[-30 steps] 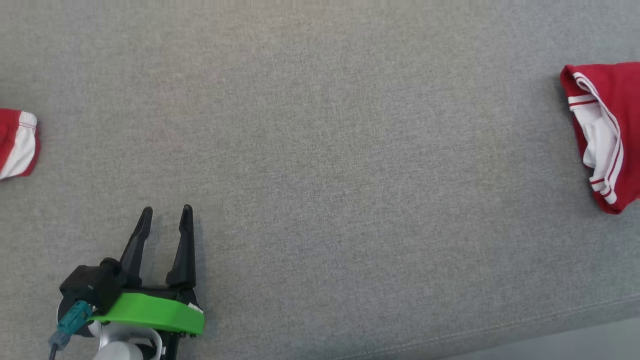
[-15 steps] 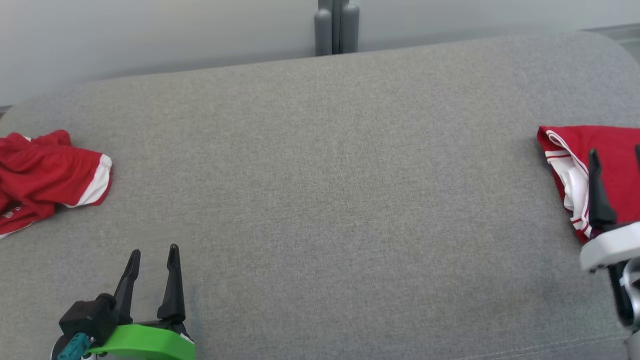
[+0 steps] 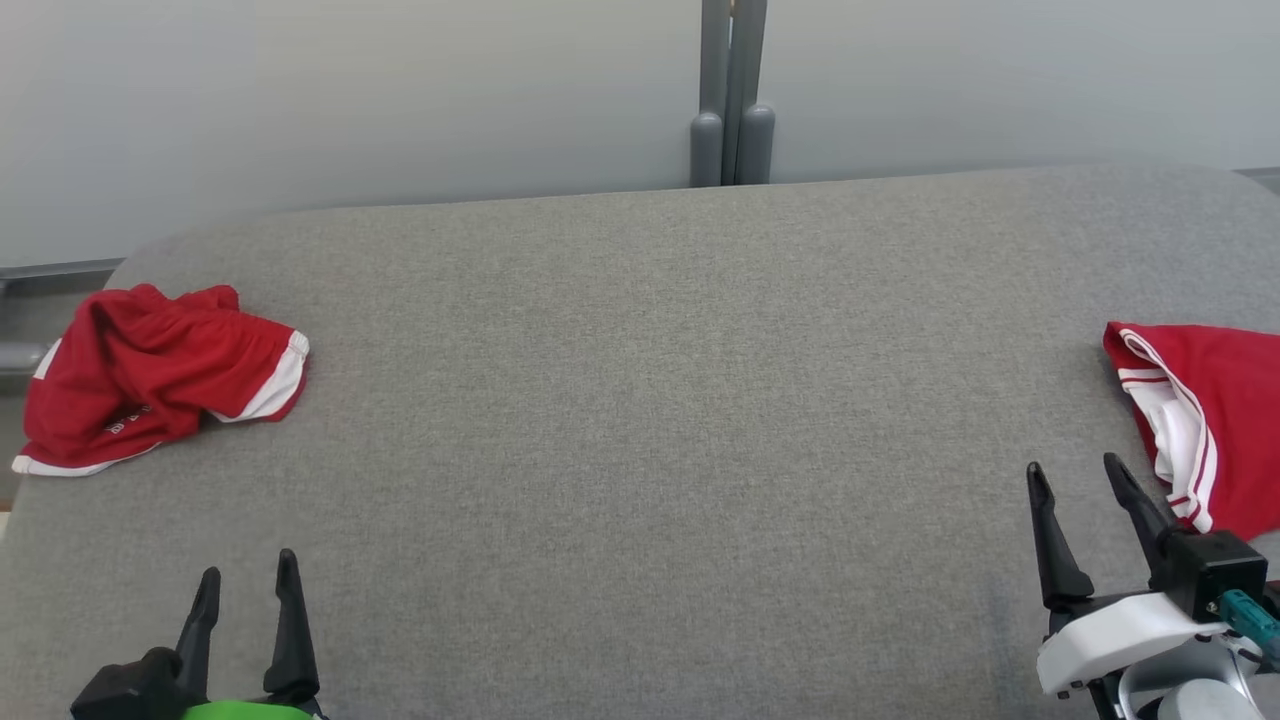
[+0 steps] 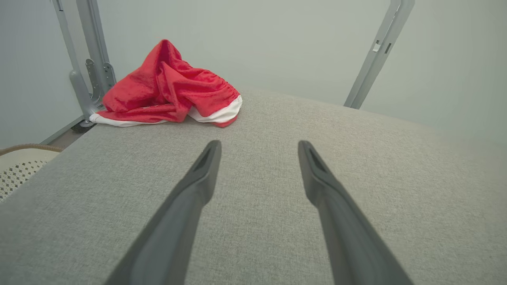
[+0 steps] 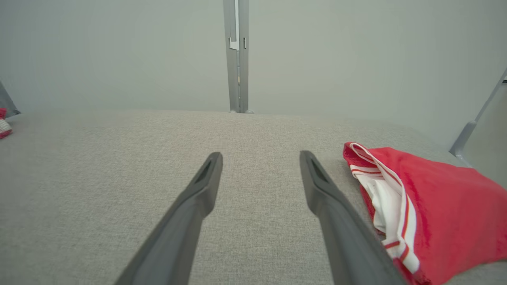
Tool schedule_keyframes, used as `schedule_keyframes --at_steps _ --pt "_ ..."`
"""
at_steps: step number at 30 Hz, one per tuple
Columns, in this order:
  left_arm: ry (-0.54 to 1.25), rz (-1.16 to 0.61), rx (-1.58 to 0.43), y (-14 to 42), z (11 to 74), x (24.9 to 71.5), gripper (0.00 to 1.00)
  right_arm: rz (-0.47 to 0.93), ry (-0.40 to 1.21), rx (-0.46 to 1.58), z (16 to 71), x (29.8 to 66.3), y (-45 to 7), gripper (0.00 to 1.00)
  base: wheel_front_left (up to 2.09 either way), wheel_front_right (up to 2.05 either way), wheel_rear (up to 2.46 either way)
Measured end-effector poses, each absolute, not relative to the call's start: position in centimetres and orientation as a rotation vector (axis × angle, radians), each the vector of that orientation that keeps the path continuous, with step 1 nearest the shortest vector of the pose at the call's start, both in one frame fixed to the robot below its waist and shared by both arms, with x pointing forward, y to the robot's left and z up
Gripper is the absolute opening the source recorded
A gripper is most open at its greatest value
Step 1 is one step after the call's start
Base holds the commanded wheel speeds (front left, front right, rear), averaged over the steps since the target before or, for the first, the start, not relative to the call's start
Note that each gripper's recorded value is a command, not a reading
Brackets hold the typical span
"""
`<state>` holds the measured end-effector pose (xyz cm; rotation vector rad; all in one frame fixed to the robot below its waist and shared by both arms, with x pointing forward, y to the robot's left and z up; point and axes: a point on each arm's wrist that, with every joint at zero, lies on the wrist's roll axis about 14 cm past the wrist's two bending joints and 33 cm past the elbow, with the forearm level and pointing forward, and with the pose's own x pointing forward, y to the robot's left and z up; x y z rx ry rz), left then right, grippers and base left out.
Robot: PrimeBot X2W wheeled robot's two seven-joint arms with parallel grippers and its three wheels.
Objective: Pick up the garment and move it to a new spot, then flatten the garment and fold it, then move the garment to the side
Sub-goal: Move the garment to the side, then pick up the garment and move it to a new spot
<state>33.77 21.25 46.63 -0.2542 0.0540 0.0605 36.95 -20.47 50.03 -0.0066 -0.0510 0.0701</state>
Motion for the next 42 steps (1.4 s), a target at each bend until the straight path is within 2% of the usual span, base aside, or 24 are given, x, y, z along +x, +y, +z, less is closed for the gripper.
schedule_keyframes --at_steps 28,33,42 --pt "0.060 0.052 -0.275 21.3 45.8 32.5 1.00 0.051 -0.037 0.009 49.4 36.1 -20.1 1.00 0.00 0.00 0.00" --pt "0.049 0.076 -0.270 22.1 46.0 32.1 1.00 0.099 -0.039 0.011 49.4 36.8 -18.5 1.00 0.00 0.00 0.00" --pt "0.031 0.215 -0.267 26.0 45.9 28.6 1.00 0.289 -0.054 0.030 50.0 38.9 -11.9 1.00 0.00 0.00 0.00"
